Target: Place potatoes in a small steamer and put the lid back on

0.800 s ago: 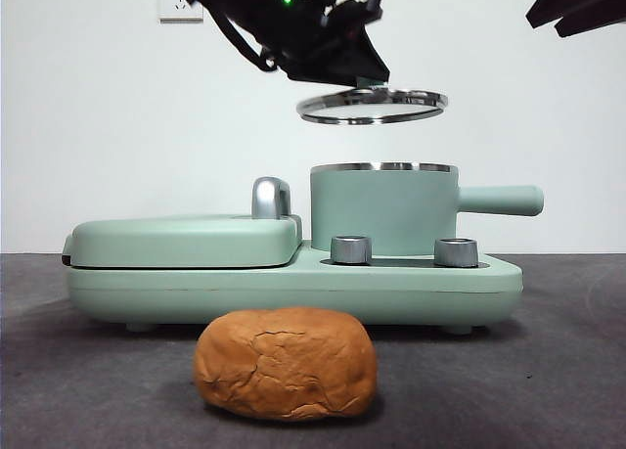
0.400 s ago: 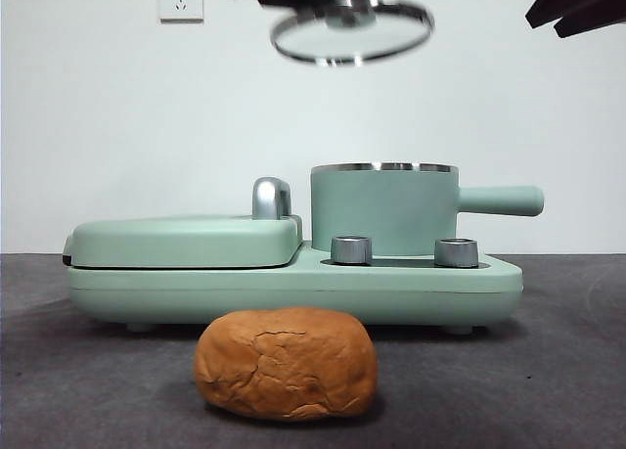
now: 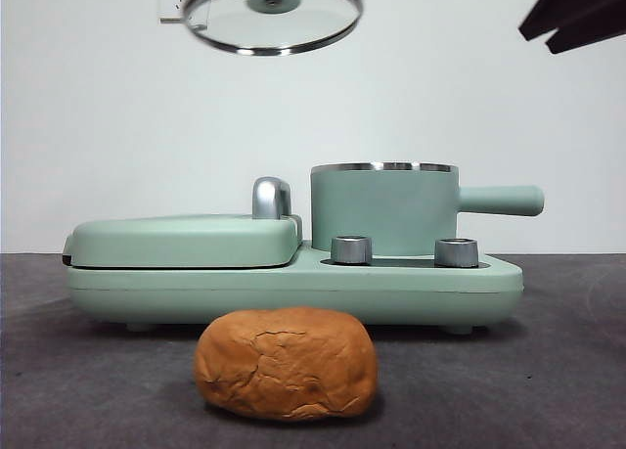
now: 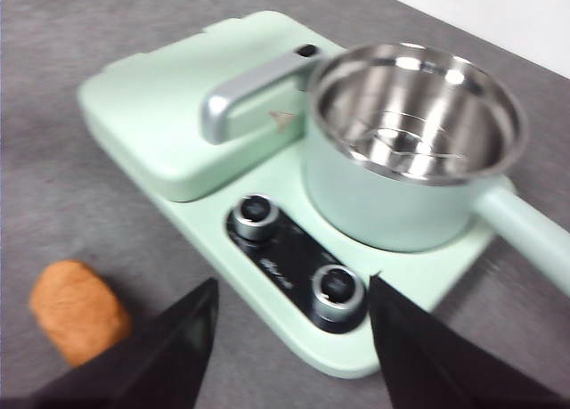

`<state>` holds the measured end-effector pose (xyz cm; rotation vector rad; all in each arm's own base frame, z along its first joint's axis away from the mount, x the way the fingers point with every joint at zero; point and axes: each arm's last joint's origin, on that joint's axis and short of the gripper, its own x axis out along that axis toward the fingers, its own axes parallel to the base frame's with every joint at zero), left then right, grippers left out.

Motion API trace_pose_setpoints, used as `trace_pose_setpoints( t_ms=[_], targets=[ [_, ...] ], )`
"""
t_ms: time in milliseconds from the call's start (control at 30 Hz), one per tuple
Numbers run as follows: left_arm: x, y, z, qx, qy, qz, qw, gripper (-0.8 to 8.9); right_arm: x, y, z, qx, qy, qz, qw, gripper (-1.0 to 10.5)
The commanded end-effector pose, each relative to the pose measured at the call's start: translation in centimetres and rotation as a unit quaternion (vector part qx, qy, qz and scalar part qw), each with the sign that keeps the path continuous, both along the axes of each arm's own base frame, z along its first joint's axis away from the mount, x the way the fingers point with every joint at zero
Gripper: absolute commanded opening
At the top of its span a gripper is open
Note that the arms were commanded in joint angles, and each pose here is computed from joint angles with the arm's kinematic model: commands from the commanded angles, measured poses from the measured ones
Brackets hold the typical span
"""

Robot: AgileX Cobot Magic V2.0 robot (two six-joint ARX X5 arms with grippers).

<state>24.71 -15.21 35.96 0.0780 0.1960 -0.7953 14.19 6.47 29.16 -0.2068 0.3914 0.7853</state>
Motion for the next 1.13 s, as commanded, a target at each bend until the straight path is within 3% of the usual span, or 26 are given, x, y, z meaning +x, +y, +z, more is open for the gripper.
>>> trace_pose_setpoints(
  t_ms=[33,367,633,900,1133],
  targets=[
    [-1.7,1.0,0.4,-0.024,-0.013,0.002,1.0,0.1,-0.2,0.9,0.4,-0.002,-0.008,0.032,0.999,2.9],
    [-5.6,3.7,-0.6,-0.025,0.028,0.048,0.998,0.09,-0.9,5.5,-1.4,-0.04,0.041,0.147,0.987,2.9],
    [-6.5,4.2,-0.3,-0.036,0.049,0.056,0.997,0.09,-1.3,9.9,-4.4,-0.103,0.095,0.217,0.966,3.4],
    [-6.6,4.3,-0.7,-0.022,0.062,0.055,0.996,0.09,-0.8,12.9,-6.8,-0.135,0.103,0.229,0.958,3.9],
    [-6.6,4.3,-0.7,-0.02,0.061,0.055,0.996,0.09,0.4,14.2,-8.7,-0.156,0.105,0.212,0.959,3.9]
  ],
)
